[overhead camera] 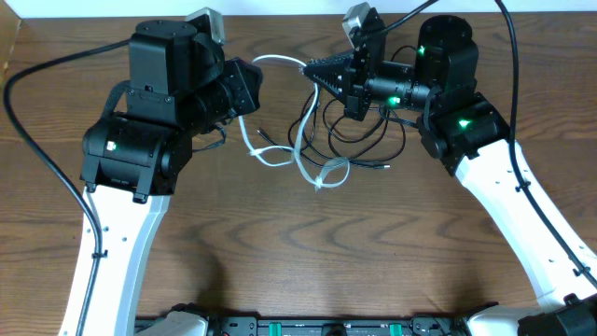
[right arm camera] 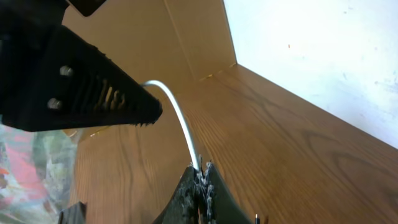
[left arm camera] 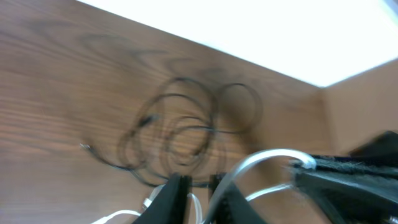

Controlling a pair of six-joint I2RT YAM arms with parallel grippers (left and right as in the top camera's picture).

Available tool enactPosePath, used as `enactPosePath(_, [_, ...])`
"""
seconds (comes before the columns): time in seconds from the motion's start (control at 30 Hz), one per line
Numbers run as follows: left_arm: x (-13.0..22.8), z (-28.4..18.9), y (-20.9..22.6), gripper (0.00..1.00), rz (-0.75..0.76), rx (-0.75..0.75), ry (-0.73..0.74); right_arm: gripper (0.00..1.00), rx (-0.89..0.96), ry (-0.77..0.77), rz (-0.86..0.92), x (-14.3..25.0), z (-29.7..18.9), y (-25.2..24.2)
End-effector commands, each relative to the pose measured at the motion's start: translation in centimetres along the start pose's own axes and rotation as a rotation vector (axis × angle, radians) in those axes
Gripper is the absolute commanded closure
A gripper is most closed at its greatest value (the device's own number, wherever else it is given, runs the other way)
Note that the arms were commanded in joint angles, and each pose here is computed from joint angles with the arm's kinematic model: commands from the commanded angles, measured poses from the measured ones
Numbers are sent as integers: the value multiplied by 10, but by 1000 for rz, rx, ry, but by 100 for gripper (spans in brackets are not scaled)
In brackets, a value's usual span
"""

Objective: Untangle cables

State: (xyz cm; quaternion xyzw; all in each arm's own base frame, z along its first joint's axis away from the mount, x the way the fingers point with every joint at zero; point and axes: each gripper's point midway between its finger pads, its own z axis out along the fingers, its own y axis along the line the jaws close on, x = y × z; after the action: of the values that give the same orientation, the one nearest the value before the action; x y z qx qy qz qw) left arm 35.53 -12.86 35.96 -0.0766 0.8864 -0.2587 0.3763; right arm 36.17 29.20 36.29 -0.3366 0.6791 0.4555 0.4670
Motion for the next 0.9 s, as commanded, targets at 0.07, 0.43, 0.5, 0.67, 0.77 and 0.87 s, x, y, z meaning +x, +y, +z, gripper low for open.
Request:
enactPosePath(0.07, [-16, -6, 18, 64, 46, -109, -83, 99, 3, -12, 2, -5, -3, 0])
enactPosePath(0.43, [-21, -9, 7, 48, 98, -59, -100, 99, 2, -12, 31, -5, -2, 1])
enactPosePath(0.5, [-19, -9, 5, 48, 99, -51, -92, 99, 0, -22, 59, -8, -2, 1])
enactPosePath(0.67, [-9, -8, -3, 48, 98, 0, -46, 99, 16, -62, 110, -19, -3, -1])
enactPosePath(0.77, [0, -6, 3, 47, 88, -21, -6, 99, 118, -93, 195, -22, -8, -23])
enactPosePath(0.87, [16, 3, 14, 35, 71, -59, 66, 93, 208, -112, 273, -21, -17, -44])
